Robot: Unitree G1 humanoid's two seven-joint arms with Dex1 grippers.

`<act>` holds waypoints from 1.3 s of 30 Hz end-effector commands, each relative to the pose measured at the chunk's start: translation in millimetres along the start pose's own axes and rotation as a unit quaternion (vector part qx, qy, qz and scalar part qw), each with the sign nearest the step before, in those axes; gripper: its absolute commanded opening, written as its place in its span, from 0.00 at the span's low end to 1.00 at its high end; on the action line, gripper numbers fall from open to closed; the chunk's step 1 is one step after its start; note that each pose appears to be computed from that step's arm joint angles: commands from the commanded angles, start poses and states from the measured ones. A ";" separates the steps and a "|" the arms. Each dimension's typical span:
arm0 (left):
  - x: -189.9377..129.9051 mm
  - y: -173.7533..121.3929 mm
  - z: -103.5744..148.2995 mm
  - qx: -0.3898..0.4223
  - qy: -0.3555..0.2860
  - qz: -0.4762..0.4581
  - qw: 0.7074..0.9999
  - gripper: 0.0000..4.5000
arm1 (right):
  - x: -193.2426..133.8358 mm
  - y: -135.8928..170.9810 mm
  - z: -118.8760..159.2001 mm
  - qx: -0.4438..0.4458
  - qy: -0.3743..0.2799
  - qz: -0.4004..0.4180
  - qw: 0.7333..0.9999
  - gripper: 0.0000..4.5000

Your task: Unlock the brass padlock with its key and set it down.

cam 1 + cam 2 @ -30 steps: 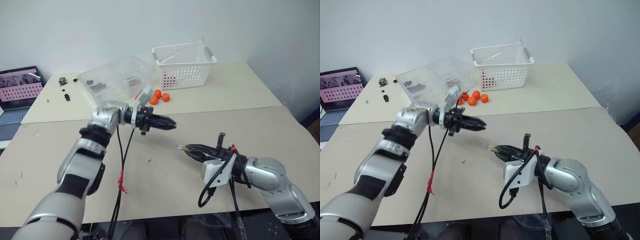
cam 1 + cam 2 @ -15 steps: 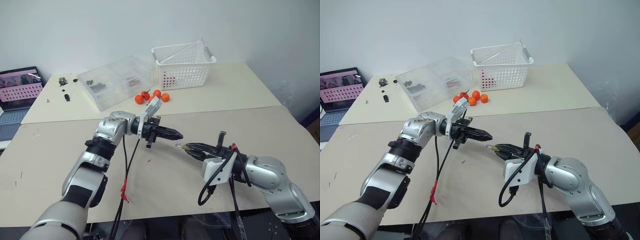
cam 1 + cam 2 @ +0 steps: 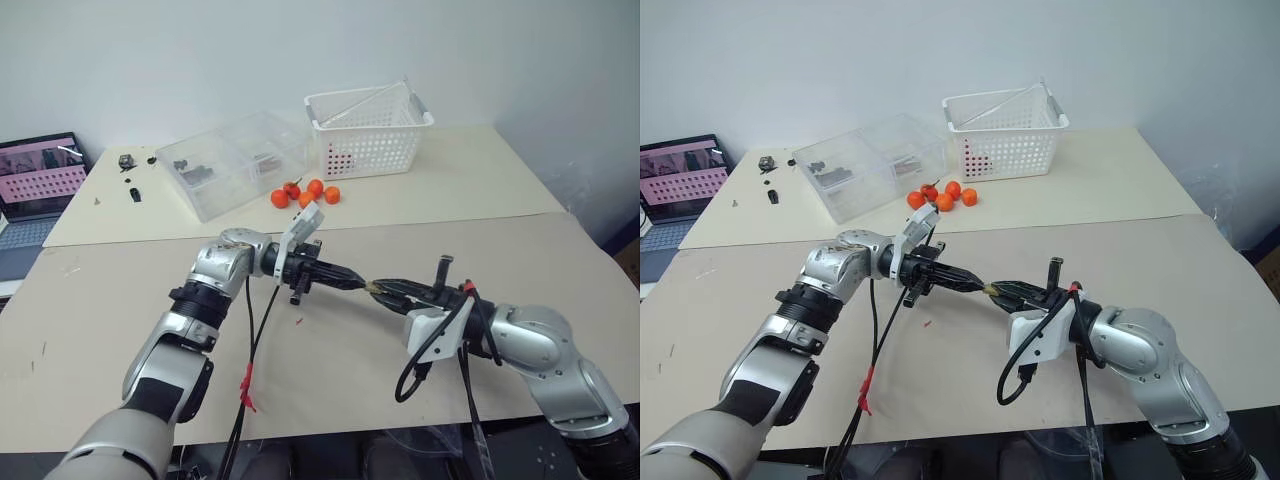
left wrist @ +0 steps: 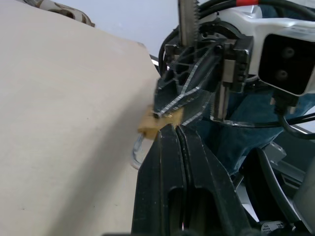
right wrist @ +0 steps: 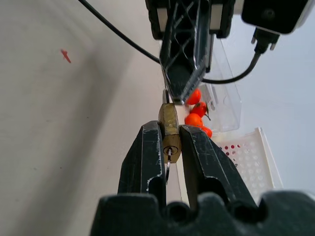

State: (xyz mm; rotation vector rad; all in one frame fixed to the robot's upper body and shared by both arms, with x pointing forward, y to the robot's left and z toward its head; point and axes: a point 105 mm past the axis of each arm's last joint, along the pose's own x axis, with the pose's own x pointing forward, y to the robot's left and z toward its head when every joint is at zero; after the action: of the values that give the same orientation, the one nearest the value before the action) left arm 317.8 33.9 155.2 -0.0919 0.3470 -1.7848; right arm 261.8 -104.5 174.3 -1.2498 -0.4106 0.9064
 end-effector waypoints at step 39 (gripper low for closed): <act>1.7 5.3 6.5 0.022 0.005 0.004 1.000 0.01 | -3.5 7.3 17.1 0.000 -0.019 -0.004 1.000 0.02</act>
State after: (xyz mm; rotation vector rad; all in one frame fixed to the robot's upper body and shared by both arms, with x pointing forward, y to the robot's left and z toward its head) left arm 321.9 31.7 145.2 -0.0824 0.3779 -1.7683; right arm 250.5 -101.4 164.6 -1.2258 -0.3767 0.9340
